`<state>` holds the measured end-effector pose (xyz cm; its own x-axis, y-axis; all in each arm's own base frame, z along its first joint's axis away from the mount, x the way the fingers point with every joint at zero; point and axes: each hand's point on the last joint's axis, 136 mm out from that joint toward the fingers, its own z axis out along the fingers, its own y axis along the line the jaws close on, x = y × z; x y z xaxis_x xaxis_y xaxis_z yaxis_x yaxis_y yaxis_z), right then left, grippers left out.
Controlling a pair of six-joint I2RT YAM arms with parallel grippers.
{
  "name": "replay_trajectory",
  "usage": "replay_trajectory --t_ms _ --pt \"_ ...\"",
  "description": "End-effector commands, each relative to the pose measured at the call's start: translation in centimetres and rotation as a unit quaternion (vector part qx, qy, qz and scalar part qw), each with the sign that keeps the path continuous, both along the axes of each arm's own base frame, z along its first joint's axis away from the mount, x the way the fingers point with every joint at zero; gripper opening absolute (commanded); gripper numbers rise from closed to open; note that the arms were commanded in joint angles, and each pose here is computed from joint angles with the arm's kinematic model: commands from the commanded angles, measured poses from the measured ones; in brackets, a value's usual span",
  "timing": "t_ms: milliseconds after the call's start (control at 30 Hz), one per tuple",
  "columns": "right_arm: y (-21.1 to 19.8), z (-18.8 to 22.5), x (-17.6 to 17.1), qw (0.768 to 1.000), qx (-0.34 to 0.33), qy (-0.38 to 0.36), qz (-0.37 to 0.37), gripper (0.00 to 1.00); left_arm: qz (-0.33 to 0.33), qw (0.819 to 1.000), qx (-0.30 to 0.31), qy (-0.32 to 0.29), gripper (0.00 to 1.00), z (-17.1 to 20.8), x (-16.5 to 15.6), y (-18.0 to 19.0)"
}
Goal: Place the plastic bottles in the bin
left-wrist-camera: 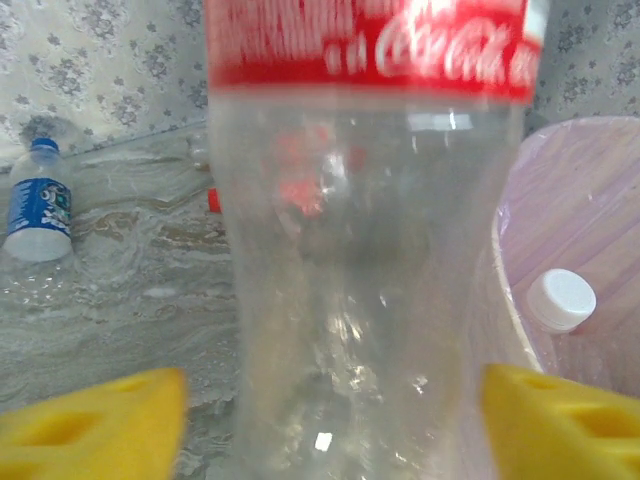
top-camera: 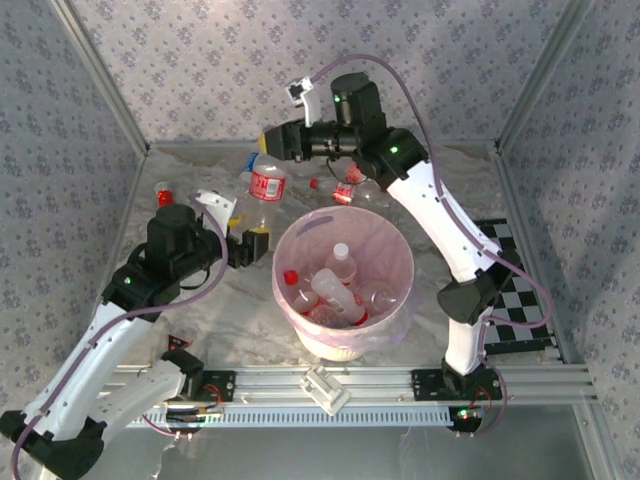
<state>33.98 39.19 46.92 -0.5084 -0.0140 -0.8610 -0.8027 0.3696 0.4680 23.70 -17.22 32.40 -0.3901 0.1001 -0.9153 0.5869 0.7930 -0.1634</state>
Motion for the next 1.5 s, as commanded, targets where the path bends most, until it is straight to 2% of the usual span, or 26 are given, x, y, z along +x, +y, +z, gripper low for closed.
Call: replay_trajectory --t_ms 0,100,267,500,667,867,1267,1333,1467 --pt "-3.8 7.5 -2.0 0.995 0.036 -0.088 -0.017 0.12 0.016 1.0 -0.003 -0.024 1.0 1.4 -0.7 1.1" --pt "-7.2 9.3 -3.4 0.992 0.019 -0.119 -0.046 0.08 0.025 0.999 -0.004 -0.026 1.0 1.1 -0.9 1.5" --pt "-12.9 9.2 -6.2 0.98 -0.027 -0.168 -0.102 0.0 0.054 0.998 -0.007 -0.019 1.0 0.1 0.1 2.0" --pt "-17.3 6.6 -8.7 0.969 -0.069 -0.186 -0.146 0.0 0.049 0.999 -0.01 0.01 1.0 -1.6 2.1 1.0" --pt "-18.1 4.4 -9.3 0.961 -0.081 -0.213 -0.155 0.0 0.038 0.999 -0.013 0.024 1.0 -1.9 2.8 0.3" --pt "-16.1 2.0 -9.7 0.955 -0.099 -0.255 -0.117 0.0 0.044 0.998 -0.016 0.049 1.0 -3.3 4.1 -0.1" --pt "-14.9 -6.2 -8.6 0.958 -0.172 -0.212 -0.089 0.0 0.047 0.997 -0.011 0.066 1.0 -4.4 5.2 -0.3" --pt "-15.1 -6.1 -8.9 0.958 -0.173 -0.212 -0.089 0.0 0.046 0.997 -0.012 0.067 1.0 -4.4 5.4 -0.4" --pt "-16.0 -3.3 -9.8 0.954 -0.149 -0.239 -0.103 0.0 0.048 0.996 -0.013 0.072 1.0 -4.6 5.7 -0.5"
